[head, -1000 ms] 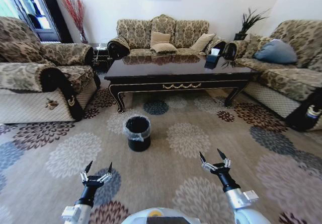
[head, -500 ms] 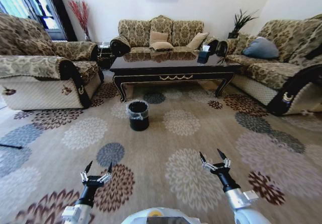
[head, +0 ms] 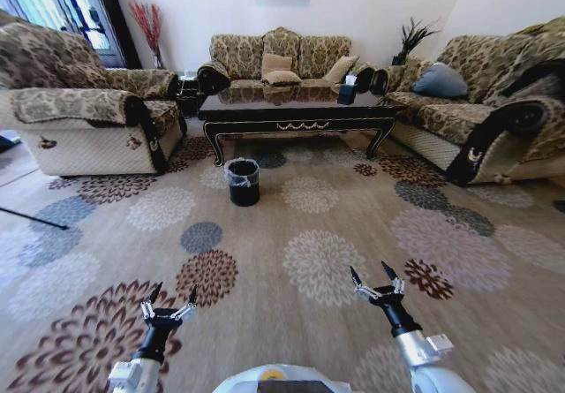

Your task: Move to the front of the table and pick up the trash from the floor, then place it into the trash bin.

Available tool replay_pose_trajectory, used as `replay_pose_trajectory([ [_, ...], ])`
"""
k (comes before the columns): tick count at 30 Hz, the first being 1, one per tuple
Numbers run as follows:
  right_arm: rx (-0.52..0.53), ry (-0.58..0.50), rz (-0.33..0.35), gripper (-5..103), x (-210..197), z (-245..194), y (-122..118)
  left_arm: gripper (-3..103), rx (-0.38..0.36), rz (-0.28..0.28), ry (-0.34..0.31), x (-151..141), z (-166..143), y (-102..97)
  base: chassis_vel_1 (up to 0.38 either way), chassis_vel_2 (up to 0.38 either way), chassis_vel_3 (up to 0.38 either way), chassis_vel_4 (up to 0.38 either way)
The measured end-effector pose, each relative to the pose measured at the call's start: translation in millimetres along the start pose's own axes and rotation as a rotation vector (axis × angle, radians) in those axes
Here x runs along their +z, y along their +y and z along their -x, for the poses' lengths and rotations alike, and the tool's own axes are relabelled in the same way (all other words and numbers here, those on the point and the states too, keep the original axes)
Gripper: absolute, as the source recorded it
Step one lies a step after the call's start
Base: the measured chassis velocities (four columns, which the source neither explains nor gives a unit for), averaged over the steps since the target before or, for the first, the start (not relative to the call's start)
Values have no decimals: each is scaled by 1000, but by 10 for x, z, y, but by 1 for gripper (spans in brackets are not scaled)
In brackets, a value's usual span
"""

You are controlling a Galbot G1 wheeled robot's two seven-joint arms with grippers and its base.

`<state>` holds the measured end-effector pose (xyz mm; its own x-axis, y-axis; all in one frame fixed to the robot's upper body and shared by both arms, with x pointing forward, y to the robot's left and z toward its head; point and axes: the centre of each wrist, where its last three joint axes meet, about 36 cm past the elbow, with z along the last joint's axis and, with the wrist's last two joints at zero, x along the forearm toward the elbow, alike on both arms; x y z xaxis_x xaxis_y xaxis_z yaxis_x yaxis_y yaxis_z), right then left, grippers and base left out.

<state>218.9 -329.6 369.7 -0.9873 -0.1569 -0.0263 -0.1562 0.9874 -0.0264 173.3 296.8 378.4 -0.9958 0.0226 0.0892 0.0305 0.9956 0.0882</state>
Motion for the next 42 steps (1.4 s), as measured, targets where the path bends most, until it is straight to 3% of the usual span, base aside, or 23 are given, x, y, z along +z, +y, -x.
replay_pose_trajectory([
  [8, 0, 0, 0, 100, 1, -1, 0, 100, 0, 0, 0, 1, 0, 0, 236, -237, -236, 234],
  [42, 0, 0, 0, 100, 0, 0, 0, 100, 0, 0, 0, 0, 0, 0, 24, -25, -21, 28],
])
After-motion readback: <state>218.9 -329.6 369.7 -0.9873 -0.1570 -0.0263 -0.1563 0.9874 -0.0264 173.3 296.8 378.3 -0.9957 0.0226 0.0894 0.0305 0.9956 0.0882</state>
